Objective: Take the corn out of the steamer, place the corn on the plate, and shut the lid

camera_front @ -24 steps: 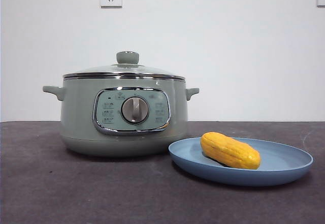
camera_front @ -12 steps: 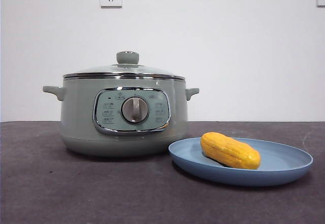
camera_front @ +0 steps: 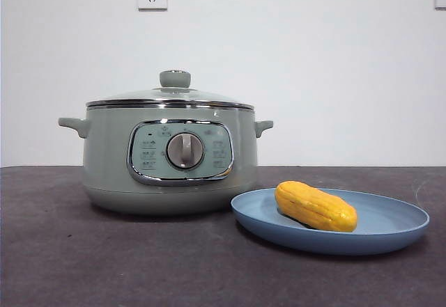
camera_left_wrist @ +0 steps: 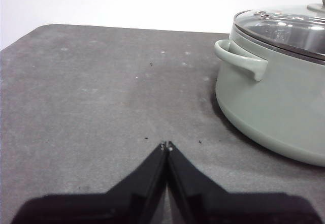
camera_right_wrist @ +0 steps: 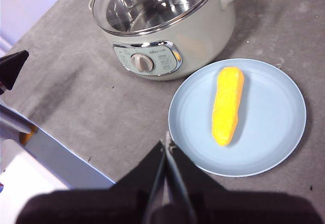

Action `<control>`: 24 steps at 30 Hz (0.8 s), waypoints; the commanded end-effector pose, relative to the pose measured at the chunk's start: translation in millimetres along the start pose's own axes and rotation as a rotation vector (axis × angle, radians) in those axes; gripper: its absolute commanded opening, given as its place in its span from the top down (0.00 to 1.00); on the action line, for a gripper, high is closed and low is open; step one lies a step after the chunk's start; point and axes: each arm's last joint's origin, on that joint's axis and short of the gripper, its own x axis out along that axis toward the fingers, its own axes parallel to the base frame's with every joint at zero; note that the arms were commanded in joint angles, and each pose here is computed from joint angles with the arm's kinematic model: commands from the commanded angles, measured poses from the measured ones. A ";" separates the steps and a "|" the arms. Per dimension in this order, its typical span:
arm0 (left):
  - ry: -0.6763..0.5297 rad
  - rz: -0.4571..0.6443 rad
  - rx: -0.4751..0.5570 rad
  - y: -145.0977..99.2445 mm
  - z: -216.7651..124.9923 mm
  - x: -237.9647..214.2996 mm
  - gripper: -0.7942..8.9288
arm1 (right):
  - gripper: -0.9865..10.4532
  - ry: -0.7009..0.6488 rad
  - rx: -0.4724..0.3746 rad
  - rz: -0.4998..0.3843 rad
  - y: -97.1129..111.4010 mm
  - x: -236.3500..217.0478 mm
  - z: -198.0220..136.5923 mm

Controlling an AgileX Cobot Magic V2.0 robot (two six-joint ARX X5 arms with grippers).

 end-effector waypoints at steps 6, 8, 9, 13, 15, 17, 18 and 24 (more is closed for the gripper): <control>0.007 0.004 -0.007 0.7 -4.0 1.3 0.92 | 0.91 0.003 -0.003 -0.003 -0.6 1.3 -1.5; 0.007 0.004 -0.007 0.7 -4.0 1.3 0.92 | 0.91 0.003 -0.003 -0.003 -0.6 1.3 -1.5; 0.007 0.004 -0.007 0.7 -4.0 1.3 0.92 | 0.91 0.003 -0.003 -0.003 -0.6 1.3 -1.5; 0.007 0.004 -0.007 0.7 -4.0 1.3 0.92 | 0.91 0.003 -0.003 -0.003 -0.6 1.3 -1.5; 0.007 0.004 -0.007 0.7 -4.0 1.3 0.92 | 0.91 0.003 -0.003 -0.003 -0.6 1.3 -1.5; 0.007 0.004 -0.007 0.7 -4.0 1.3 0.92 | 0.91 0.003 -0.004 -0.003 -0.6 1.2 -1.5; 0.007 0.004 -0.007 0.7 -4.0 1.3 0.92 | 0.91 0.002 -0.011 -0.002 -0.5 1.1 -1.5; 0.007 0.004 -0.007 0.7 -4.0 1.3 0.92 | 0.91 -0.116 -0.133 -0.165 -7.4 -11.4 2.1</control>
